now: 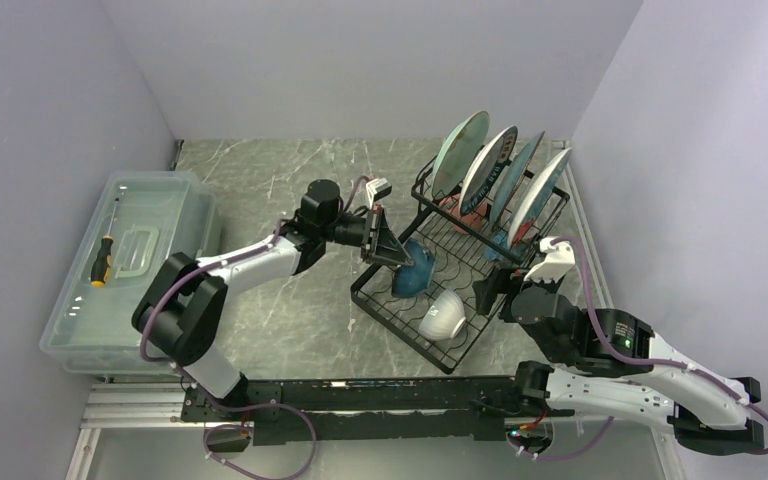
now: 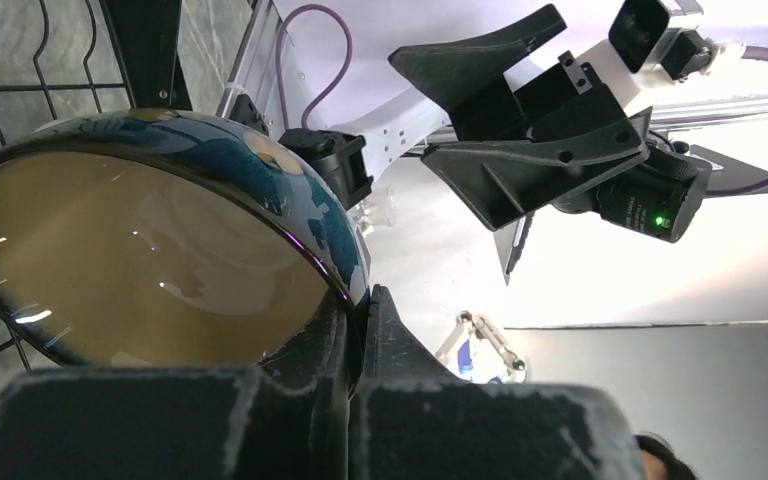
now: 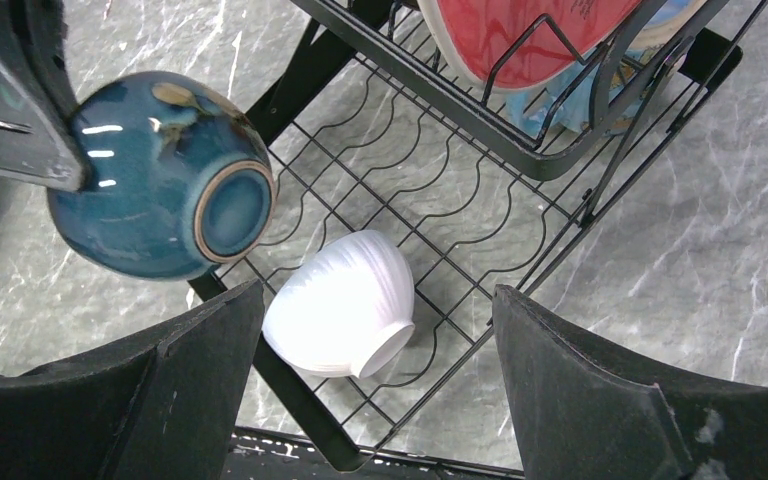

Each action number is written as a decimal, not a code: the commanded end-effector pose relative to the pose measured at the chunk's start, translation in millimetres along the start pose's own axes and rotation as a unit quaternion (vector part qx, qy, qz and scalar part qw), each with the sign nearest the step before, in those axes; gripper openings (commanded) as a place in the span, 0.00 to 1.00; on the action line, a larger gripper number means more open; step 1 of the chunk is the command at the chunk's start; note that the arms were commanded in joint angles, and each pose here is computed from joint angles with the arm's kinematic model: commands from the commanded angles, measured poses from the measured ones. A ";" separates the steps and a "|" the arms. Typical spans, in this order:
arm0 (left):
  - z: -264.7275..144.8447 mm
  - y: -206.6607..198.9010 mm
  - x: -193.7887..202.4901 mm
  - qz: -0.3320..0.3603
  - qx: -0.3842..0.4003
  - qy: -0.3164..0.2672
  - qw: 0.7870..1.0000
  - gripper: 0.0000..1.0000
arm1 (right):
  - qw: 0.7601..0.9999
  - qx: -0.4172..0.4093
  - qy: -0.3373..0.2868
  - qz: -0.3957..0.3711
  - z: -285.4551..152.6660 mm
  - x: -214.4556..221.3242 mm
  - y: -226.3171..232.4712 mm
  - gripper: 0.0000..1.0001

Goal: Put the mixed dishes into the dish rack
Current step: Insert the bowl into the dish rack.

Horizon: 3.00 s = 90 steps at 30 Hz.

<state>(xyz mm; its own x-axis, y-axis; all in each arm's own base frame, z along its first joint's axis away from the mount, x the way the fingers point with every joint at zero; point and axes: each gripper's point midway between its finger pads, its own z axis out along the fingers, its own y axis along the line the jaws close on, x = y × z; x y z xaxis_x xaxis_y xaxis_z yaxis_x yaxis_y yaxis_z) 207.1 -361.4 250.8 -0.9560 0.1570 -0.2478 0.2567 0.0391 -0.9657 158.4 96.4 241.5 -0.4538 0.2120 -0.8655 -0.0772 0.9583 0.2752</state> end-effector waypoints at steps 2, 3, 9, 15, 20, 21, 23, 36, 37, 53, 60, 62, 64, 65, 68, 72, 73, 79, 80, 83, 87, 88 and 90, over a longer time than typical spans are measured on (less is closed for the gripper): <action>0.5 -23.9 4.2 0.059 0.064 0.023 0.996 0.00 | 1.000 -0.004 -0.006 0.014 -1.4 -5.3 3.0 0.87; 1.2 -21.6 4.7 0.058 0.065 0.025 0.996 0.00 | 1.000 -0.005 -0.005 0.014 -1.2 -5.0 3.3 0.87; 3.9 -12.6 5.5 0.053 0.094 0.026 0.994 0.00 | 1.000 -0.004 -0.004 0.016 -0.7 -3.4 3.4 0.87; 7.8 1.6 3.5 0.028 0.119 0.025 0.992 0.00 | 1.000 -0.003 -0.002 0.018 -2.0 -2.6 0.9 0.87; 8.3 12.2 6.2 0.026 0.119 0.028 0.992 0.00 | 1.000 0.000 -0.001 0.021 -3.3 -1.0 -3.6 0.87; 8.1 13.6 6.5 0.026 0.119 0.028 0.992 0.00 | 1.000 -0.001 -0.001 0.021 -3.4 -0.5 -3.9 0.87; 7.6 14.9 7.6 0.026 0.121 0.030 0.992 0.00 | 1.000 -0.002 -0.002 0.022 -3.4 -0.4 -4.4 0.87; 1.1 42.3 20.4 -0.002 0.124 0.036 0.992 0.00 | 1.000 -0.001 0.000 0.020 -1.7 1.5 -3.1 0.87; 0.5 44.3 20.4 -0.003 0.122 0.036 0.992 0.00 | 1.000 -0.001 0.001 0.020 -1.5 2.1 -2.9 0.87; 10.1 69.1 27.8 -0.021 0.112 0.058 0.992 0.00 | 1.000 0.001 0.001 0.022 -0.1 4.5 -3.5 0.87; 12.3 78.4 29.4 -0.029 0.108 0.073 0.991 0.00 | 1.000 0.002 0.002 0.025 -1.0 5.8 -6.1 0.87; 13.0 83.3 30.3 -0.036 0.105 0.079 0.991 0.00 | 1.000 0.003 0.003 0.026 -0.8 6.5 -6.7 0.87; 13.2 87.9 30.8 -0.044 0.103 0.085 0.990 0.00 | 1.000 0.003 0.002 0.027 -0.8 6.5 -7.1 0.87; 13.4 91.0 31.8 -0.048 0.101 0.088 0.990 0.00 | 1.000 0.003 0.002 0.028 -0.9 6.6 -7.1 0.87; 11.6 95.9 33.0 -0.059 0.097 0.093 0.989 0.00 | 1.000 0.004 0.001 0.029 -1.1 6.2 -7.7 0.87; 2.5 104.8 31.3 -0.079 0.088 0.090 0.989 0.00 | 1.000 0.004 0.000 0.030 -0.8 6.6 -7.9 0.87; -0.4 107.4 30.1 -0.086 0.085 0.087 0.989 0.00 | 1.000 0.004 0.000 0.031 -0.6 6.5 -7.5 0.87; -14.2 112.6 26.8 -0.105 0.077 0.087 0.988 0.00 | 0.999 0.003 0.000 0.032 2.0 8.4 -5.2 0.87; -14.9 112.5 26.2 -0.107 0.077 0.089 0.987 0.00 | 0.999 0.003 -0.001 0.033 2.3 8.5 -4.9 0.87; -16.2 113.6 25.5 -0.115 0.075 0.098 0.986 0.00 | 0.999 0.005 -0.001 0.033 3.5 9.3 -4.7 0.87; -16.8 114.2 26.1 -0.120 0.074 0.108 0.984 0.08 | 0.999 0.006 -0.002 0.032 4.6 9.9 -4.2 0.88; -16.6 113.9 26.0 -0.122 0.074 0.108 0.984 0.11 | 0.999 0.006 -0.002 0.032 4.7 10.0 -4.2 0.88; -16.7 112.9 25.1 -0.123 0.074 0.107 0.984 0.18 | 1.000 0.007 -0.002 0.031 5.1 9.8 -4.1 0.88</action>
<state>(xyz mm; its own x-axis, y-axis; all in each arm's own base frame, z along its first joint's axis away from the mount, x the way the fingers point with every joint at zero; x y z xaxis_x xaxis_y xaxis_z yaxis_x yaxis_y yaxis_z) 232.7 -345.6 140.8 -0.9651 0.2617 0.0068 -0.0217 -0.0541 -0.9983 155.3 91.6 224.3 -0.4713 0.2368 -0.8496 -0.0441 0.9558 0.2908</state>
